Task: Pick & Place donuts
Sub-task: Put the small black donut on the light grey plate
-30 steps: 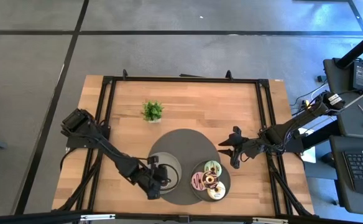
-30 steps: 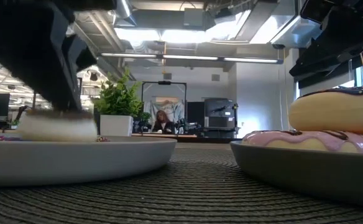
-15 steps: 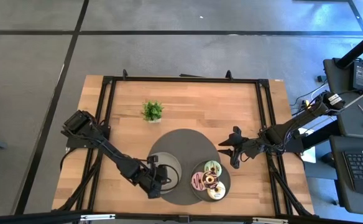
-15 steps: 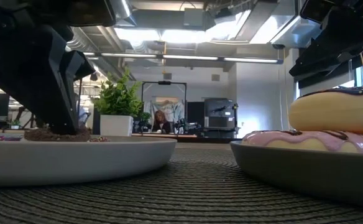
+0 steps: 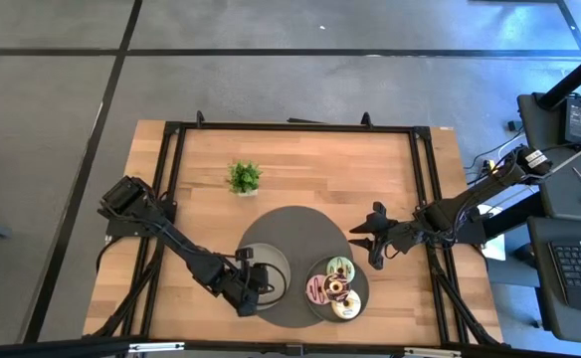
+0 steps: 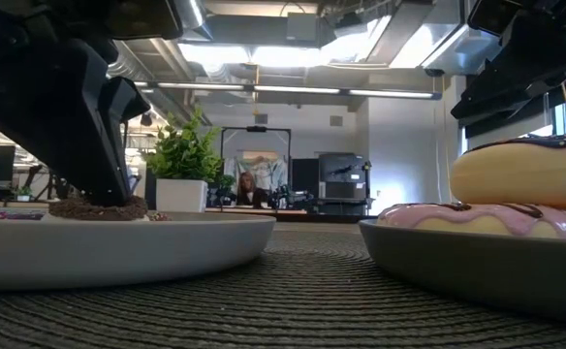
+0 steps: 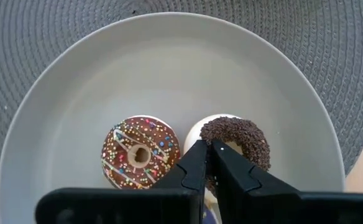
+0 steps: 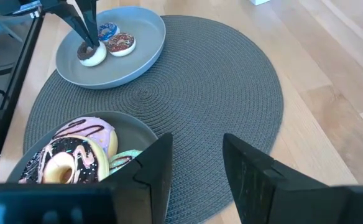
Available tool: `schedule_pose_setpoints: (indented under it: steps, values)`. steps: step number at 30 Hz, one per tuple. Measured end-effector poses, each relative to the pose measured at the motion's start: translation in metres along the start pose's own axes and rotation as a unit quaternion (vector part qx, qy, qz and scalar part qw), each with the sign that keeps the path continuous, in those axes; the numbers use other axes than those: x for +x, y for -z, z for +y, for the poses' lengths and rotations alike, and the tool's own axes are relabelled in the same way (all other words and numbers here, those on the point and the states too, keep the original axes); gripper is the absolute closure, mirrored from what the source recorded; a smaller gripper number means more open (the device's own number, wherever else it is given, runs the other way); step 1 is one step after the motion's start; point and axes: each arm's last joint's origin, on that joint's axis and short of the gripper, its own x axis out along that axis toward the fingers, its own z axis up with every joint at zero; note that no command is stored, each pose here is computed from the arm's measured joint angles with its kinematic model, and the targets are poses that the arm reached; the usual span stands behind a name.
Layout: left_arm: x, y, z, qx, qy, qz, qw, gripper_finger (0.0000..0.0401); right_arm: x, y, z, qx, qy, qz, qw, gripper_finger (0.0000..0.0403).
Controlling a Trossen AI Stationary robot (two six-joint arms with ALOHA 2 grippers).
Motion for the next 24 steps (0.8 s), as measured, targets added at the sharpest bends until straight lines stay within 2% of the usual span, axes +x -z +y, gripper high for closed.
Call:
schedule_pose_setpoints:
  steps: [5,13,24]
  values:
    - [0.0000,0.0000,-0.0001,0.040,0.001,0.000,0.999,0.0383,0.0000,0.0001,0.0000,0.000,0.000,0.000,1.000,0.0260]
    - [-0.0001,-0.0002,0.0000,0.037,0.001,0.000,0.999,0.0373,0.0000,0.0001,0.0000,0.000,0.000,0.000,1.000,0.0260]
    - [-0.0001,-0.0005,0.0004,0.041,-0.007,-0.006,0.999,0.0329,0.0000,0.0001,0.0000,0.000,0.000,0.000,1.000,0.0260]
